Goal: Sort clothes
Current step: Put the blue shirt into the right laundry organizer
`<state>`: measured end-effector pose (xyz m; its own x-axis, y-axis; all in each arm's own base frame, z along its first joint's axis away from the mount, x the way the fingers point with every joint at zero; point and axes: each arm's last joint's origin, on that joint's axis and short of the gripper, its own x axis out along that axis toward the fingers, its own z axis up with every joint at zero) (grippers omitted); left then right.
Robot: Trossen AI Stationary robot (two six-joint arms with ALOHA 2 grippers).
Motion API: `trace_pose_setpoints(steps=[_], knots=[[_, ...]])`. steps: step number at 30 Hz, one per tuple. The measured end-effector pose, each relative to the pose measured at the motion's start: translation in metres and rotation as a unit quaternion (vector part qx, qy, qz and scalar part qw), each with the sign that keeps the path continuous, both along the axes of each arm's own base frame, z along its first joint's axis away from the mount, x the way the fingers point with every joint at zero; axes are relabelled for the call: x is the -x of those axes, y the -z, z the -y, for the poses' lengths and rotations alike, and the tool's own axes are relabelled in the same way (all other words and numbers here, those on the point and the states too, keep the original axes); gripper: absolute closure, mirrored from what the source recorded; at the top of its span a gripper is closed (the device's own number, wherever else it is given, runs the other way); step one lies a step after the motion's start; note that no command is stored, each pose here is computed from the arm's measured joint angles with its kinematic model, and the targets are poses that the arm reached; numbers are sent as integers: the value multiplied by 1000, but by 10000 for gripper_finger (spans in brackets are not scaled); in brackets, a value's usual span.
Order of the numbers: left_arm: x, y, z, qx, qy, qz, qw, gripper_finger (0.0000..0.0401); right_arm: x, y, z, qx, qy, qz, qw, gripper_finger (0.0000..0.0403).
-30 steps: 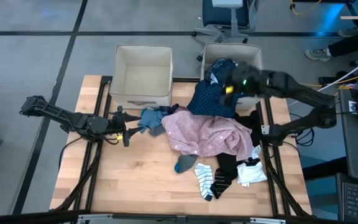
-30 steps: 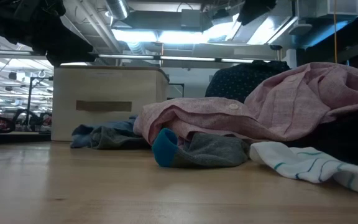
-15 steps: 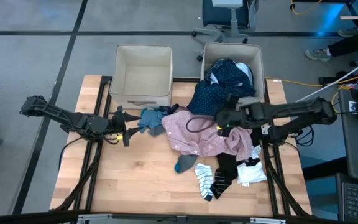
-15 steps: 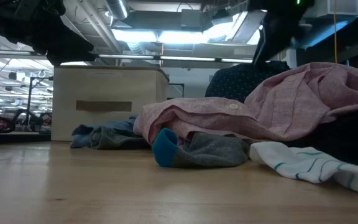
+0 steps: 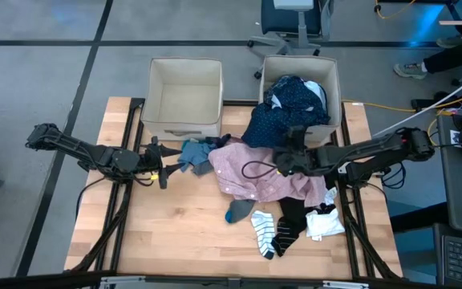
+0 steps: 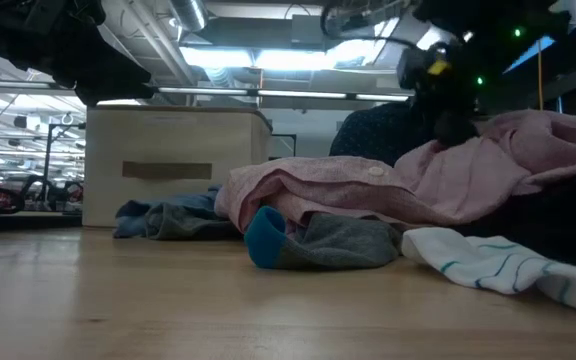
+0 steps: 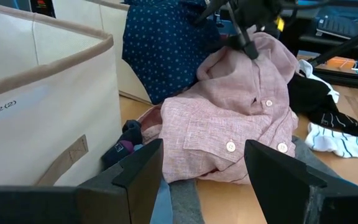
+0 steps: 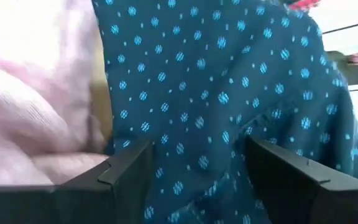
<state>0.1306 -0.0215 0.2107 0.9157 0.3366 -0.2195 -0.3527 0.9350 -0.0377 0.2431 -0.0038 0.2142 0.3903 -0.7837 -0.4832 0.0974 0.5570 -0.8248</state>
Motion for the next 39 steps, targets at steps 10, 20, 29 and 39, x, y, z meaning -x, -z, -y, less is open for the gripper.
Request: trace_pose_setpoints(steps=[10,20,29,39], knots=[[-1,1,0,2,-1,-4,1000,184,3,19,24,43,64,-43,996,194],[-1,1,0,1,-1,-4,1000,184,-12,-12,19,62,71,15,995,388],[-1,0,0,3,0,3,1000,184,-14,-124,32,111,102,120,981,395],[-1,0,0,4,-1,3,1000,184,21,-198,104,130,234,204,942,392]])
